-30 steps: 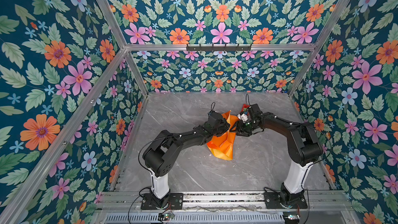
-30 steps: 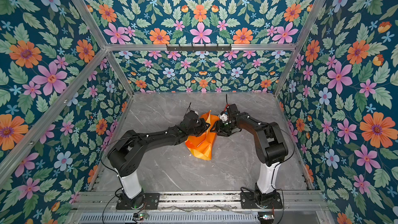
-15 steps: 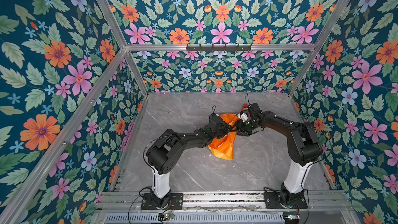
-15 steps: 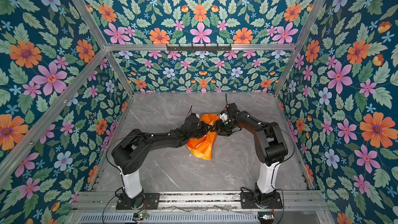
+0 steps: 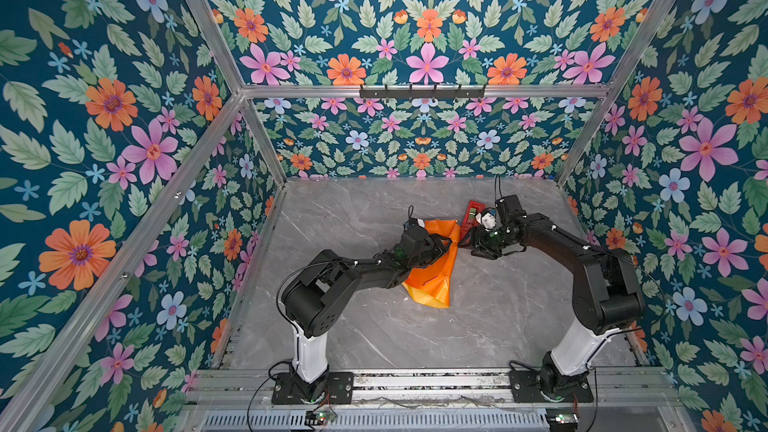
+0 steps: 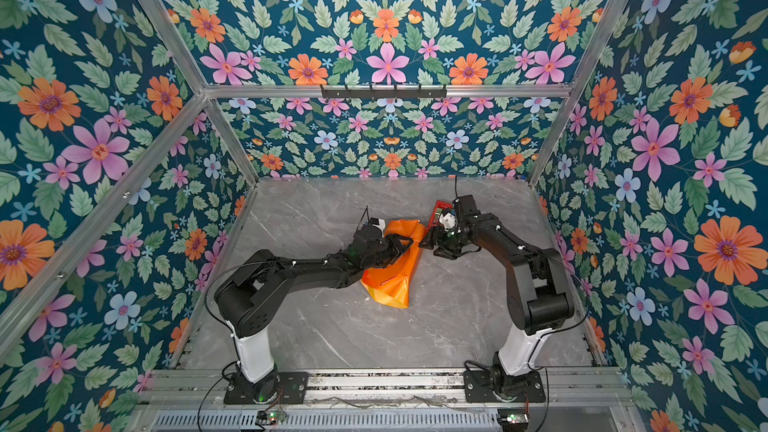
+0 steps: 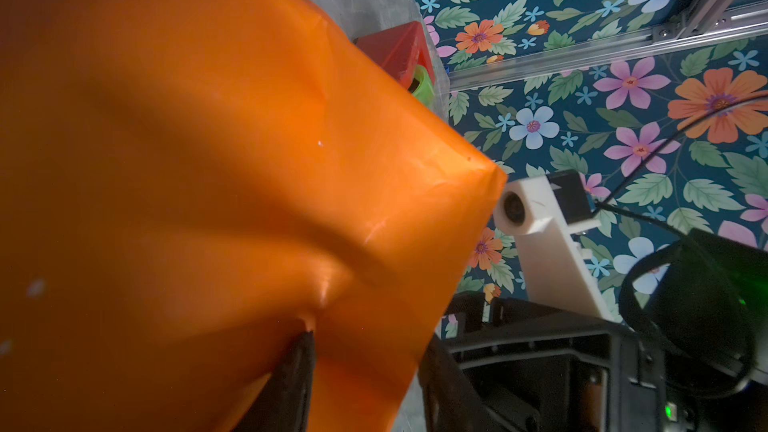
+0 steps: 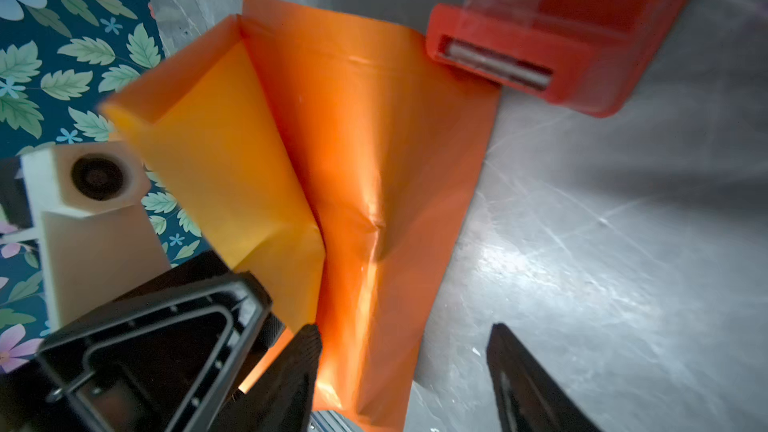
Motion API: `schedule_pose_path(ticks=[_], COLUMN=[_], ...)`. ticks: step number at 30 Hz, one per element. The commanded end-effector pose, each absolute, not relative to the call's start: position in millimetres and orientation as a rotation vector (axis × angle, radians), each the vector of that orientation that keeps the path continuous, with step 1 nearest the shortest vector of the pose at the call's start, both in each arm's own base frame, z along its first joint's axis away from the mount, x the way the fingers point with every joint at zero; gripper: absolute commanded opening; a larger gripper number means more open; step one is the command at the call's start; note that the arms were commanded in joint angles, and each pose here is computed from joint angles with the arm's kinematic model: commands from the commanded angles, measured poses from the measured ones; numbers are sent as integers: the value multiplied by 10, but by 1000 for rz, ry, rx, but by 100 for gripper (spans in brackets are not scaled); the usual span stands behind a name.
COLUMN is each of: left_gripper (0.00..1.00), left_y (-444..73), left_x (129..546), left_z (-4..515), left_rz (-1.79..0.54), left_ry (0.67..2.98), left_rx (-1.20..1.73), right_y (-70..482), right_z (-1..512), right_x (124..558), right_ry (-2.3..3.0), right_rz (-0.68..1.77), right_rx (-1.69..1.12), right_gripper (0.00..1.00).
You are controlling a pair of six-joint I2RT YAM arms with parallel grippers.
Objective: Wrap the gift box in paper
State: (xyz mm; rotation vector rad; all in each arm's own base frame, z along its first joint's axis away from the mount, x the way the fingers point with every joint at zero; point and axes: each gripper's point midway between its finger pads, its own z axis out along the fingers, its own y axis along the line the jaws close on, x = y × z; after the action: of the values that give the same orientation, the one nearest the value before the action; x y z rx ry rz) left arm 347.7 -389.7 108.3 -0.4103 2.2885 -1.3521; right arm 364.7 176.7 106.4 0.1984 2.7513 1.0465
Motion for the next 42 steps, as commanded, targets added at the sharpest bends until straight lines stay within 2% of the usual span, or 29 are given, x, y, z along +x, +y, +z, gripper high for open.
schedule_pose_path(ticks=[1,9,13,18,21,27,32,37,42], left_gripper=[48,50,51,51,52,55,69,76,78], left_y=[-3817,-3810,-3823,-3847,-3890,-3967,-3572,-2871,-2845], left_x=[3280,3287,3296,3341,3365,3426,3442,3657,3709], left_z=[718,733,752,830,900,1419,1877,1586,1183], left_rz=[-1253,-1243,-1243,-1233,-1235,-1260,-1113,-966,-920], left_ry=[2461,2457,2449,2428,2414,2288,2168,2269,2437], left_rx=[-420,-414,-407,-369,-329,-148,-4,-46,107], right_y=[1786,1909,1922,2003,2013,1861,1850,1870,1872], right_z=[1190,1316,1158,860,713,491,439,444,442], right_x=[3756,4051,4130,3988,3923,3825,3798,3802,3797], right_ry=[2675,2551,2587,2665,2696,2764,2780,2784,2788], right_rz=[1079,1202,1159,1092,1088,953,961,974,973], right_rx=[231,315,349,341,355,333,317,299,292], right_gripper=[69,74,74,71,66,59,56,55,55])
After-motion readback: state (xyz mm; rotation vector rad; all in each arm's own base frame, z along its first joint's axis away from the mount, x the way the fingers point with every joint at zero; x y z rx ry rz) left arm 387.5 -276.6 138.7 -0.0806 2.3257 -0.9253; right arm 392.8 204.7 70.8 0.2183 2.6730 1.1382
